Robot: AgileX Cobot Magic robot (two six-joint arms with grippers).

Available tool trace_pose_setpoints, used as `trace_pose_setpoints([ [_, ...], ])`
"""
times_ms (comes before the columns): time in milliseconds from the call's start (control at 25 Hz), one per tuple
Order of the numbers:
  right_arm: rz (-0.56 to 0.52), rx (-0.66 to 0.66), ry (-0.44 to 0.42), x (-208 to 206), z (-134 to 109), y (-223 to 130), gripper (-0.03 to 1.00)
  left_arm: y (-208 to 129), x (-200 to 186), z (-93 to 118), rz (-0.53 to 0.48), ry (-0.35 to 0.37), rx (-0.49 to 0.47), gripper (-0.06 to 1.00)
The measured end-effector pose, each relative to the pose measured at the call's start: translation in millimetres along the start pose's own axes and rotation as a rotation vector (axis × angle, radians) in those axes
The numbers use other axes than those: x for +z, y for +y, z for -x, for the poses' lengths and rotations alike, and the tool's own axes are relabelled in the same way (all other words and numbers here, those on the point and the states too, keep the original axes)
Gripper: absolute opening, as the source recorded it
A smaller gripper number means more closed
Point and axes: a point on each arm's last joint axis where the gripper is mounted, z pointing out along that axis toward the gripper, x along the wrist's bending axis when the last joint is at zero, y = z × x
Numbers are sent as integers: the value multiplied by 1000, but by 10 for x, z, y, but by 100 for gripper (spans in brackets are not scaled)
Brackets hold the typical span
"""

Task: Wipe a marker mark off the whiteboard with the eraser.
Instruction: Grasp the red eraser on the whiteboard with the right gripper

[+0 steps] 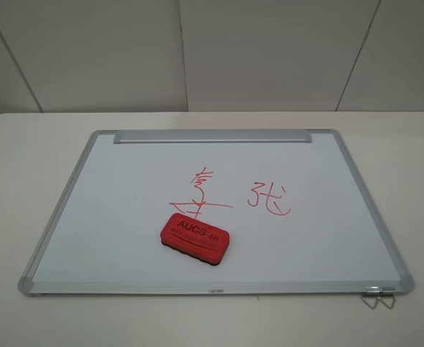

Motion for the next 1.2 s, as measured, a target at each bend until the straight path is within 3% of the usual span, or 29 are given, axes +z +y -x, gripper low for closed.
trace_pose_setpoints([
  [1080, 0, 0, 0, 0, 0, 0, 82, 0, 0, 0, 0, 0, 0, 77],
  [1200, -50, -2, -3, 72, -7, 36, 82, 0, 0, 0, 0, 0, 0, 77],
])
